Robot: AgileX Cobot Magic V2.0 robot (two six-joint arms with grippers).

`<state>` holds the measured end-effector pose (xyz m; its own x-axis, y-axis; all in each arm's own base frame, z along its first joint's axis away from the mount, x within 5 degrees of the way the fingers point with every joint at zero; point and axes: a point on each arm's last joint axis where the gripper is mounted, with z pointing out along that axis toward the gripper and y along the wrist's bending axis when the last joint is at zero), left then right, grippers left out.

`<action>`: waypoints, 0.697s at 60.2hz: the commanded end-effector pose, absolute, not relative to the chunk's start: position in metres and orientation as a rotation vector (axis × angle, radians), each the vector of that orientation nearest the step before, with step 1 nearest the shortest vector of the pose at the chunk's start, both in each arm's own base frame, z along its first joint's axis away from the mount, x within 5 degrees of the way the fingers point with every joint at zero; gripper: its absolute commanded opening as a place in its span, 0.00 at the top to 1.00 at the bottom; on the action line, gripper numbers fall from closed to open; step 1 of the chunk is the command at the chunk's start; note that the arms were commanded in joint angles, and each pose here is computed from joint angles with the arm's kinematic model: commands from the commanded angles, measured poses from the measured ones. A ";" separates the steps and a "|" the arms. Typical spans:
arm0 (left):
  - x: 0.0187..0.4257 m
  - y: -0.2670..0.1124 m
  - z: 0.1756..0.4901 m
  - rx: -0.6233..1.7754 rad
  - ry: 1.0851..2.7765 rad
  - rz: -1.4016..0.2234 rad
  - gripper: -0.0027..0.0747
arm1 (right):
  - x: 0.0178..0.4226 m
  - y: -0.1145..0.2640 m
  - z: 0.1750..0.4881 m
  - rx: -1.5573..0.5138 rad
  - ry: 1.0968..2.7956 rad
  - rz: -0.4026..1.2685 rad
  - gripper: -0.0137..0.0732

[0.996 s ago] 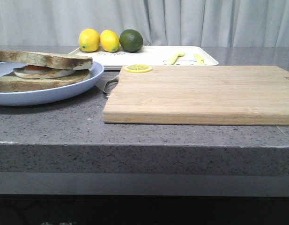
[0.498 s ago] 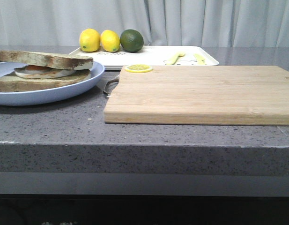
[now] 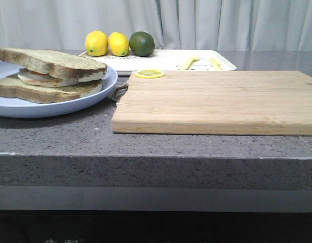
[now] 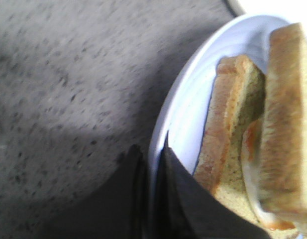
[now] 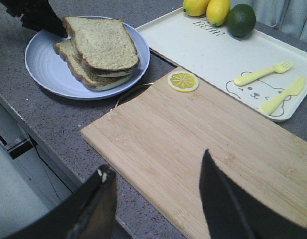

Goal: Place bread and move sandwich to tray
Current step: 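Lift the blue plate with the left gripper and carry it onto the white tray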

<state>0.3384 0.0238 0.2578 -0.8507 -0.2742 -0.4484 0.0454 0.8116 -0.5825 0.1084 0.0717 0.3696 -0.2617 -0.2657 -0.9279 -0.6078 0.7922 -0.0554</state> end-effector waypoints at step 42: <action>0.441 -0.055 0.378 -0.098 2.143 -0.938 0.99 | 0.110 0.071 0.384 -0.629 1.754 0.373 0.38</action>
<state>0.4393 -0.0455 0.3358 -0.7608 -0.2593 -0.5949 0.2132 0.7660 -0.6065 0.1085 0.0717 0.3696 -0.2612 -0.2653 -0.9281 -0.6076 0.7923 -0.0555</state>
